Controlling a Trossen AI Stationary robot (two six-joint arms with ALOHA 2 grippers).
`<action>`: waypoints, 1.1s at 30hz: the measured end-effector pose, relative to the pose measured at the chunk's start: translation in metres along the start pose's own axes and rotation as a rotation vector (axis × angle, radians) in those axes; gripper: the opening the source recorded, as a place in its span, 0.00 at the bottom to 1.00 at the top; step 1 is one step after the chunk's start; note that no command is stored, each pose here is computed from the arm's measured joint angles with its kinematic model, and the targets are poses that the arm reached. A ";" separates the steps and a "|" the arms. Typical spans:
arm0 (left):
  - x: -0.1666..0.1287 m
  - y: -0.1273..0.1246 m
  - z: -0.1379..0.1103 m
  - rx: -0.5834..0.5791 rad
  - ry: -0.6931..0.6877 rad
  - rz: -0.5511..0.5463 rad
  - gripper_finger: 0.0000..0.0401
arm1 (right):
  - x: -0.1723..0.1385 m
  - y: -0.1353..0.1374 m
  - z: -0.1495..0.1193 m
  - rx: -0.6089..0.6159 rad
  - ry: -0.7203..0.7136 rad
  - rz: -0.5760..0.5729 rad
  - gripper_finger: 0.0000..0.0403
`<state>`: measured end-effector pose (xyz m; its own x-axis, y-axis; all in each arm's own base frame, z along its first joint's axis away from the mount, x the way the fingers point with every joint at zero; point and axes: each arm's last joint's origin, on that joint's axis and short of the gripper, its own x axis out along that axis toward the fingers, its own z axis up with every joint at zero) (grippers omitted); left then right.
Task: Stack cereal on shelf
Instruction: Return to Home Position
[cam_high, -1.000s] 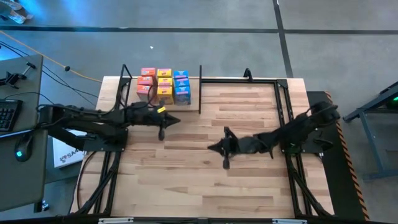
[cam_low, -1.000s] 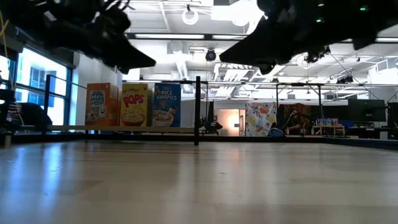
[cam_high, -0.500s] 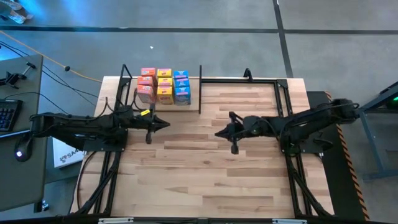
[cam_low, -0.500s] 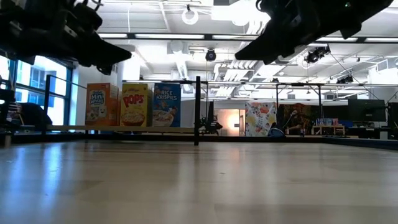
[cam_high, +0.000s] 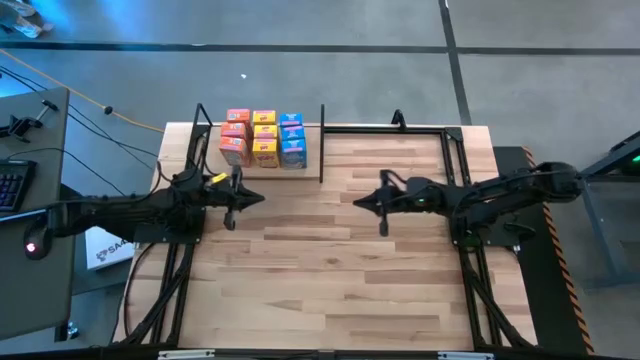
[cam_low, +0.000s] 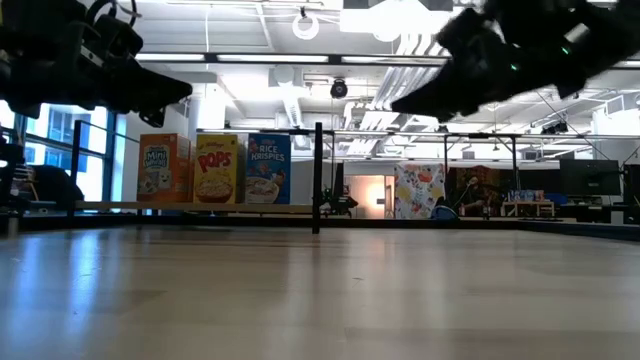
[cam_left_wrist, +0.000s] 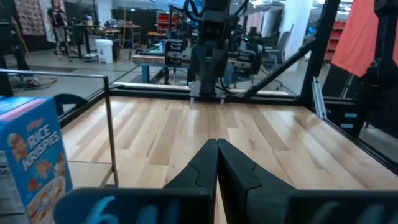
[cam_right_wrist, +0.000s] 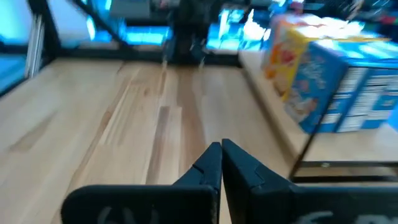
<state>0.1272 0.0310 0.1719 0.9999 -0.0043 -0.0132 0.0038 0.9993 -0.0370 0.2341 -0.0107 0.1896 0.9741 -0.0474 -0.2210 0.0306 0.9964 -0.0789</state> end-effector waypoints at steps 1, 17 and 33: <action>-0.001 0.000 -0.001 -0.004 -0.006 0.006 0.00 | -0.006 -0.001 -0.005 0.011 -0.030 -0.010 0.00; -0.014 0.005 -0.002 -0.011 -0.022 0.079 0.00 | -0.086 -0.007 -0.051 0.065 -0.163 -0.143 0.00; -0.034 0.006 0.002 0.024 -0.087 0.243 0.01 | -0.109 -0.008 -0.054 0.069 -0.141 -0.228 0.00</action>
<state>0.0930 0.0374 0.1741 0.9688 0.2387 0.0671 -0.2379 0.9711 -0.0195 0.1153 -0.0169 0.1623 0.9618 -0.2654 -0.0671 0.2629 0.9638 -0.0437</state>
